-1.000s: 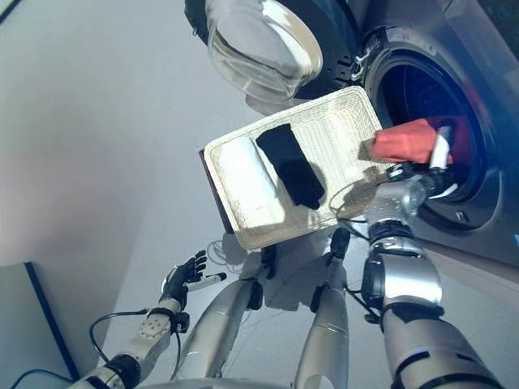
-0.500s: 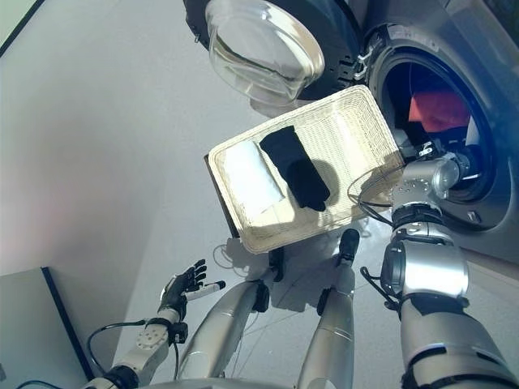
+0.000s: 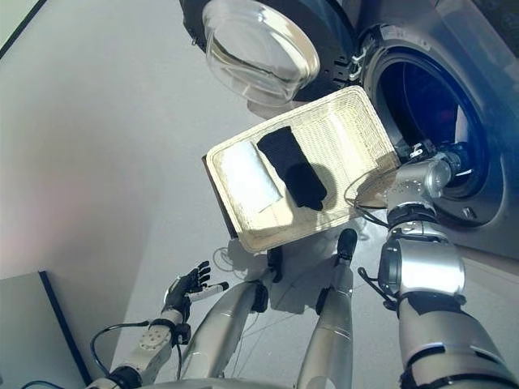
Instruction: Pick up the clothes and place them into the washing machine
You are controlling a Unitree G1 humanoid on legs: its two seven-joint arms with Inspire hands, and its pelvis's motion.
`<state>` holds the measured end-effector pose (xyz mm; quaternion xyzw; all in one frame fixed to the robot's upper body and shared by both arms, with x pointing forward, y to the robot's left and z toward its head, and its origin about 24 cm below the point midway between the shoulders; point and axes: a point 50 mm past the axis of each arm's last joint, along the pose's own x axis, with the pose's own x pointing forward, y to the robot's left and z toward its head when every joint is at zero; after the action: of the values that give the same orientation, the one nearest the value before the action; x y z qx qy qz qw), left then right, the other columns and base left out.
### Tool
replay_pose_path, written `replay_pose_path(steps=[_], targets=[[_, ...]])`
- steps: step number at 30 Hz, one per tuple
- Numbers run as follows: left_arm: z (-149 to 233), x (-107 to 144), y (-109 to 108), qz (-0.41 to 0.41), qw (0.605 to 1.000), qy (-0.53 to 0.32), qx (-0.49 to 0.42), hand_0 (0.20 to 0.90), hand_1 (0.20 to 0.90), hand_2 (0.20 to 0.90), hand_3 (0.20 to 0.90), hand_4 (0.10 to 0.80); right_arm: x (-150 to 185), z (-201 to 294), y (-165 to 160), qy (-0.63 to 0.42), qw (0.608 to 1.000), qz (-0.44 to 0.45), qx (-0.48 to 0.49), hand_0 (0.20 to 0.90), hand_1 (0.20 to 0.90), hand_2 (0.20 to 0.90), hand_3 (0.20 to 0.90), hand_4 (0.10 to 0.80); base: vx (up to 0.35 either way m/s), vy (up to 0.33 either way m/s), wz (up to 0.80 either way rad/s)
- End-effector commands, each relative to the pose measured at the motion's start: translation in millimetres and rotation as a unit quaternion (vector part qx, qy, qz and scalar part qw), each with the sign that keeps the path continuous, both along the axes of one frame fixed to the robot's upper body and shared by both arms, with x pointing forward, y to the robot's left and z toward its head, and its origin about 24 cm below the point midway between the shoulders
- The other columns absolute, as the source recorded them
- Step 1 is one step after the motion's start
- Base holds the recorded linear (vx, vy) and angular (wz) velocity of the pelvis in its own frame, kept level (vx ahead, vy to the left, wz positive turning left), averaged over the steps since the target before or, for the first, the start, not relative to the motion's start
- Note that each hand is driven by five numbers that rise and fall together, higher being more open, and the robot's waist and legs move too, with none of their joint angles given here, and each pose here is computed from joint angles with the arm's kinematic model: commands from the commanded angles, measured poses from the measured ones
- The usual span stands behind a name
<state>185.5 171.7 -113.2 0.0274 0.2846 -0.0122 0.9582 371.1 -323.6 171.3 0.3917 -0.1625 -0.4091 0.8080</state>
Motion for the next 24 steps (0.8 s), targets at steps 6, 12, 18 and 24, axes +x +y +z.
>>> replay_pose_path(steps=[6, 12, 18, 24], targets=[[-3.7, -8.6, 18.8, 0.045, 0.999, 0.007, 0.015, 0.900, 0.900, 0.900, 0.900, 0.800, 2.8, 38.7, -2.9, 0.025, 0.983, 0.022, -0.182, 0.900, 0.900, 0.900, 0.900, 0.800, -0.006, -0.026, -0.01], [7.0, 5.0, 34.1, 0.091, 0.995, -0.027, 0.022, 0.900, 0.900, 0.900, 0.900, 0.800, 12.3, -7.5, 26.3, 0.171, 0.928, 0.107, -0.313, 0.900, 0.900, 0.900, 0.900, 0.800, -0.024, -0.046, 0.03], [19.9, 16.3, 44.6, 0.123, 0.990, -0.069, 0.021, 0.900, 0.900, 0.900, 0.900, 0.800, 15.0, -40.5, 54.8, 0.265, 0.850, 0.153, -0.429, 0.900, 0.900, 0.900, 0.900, 0.800, -0.019, -0.049, 0.19], [46.9, 33.3, 53.3, 0.133, 0.980, -0.148, 0.020, 0.900, 0.900, 0.900, 0.900, 0.800, 17.7, -55.2, 69.7, 0.358, 0.739, 0.154, -0.550, 0.900, 0.900, 0.900, 0.900, 0.800, 0.004, -0.047, 0.21]])
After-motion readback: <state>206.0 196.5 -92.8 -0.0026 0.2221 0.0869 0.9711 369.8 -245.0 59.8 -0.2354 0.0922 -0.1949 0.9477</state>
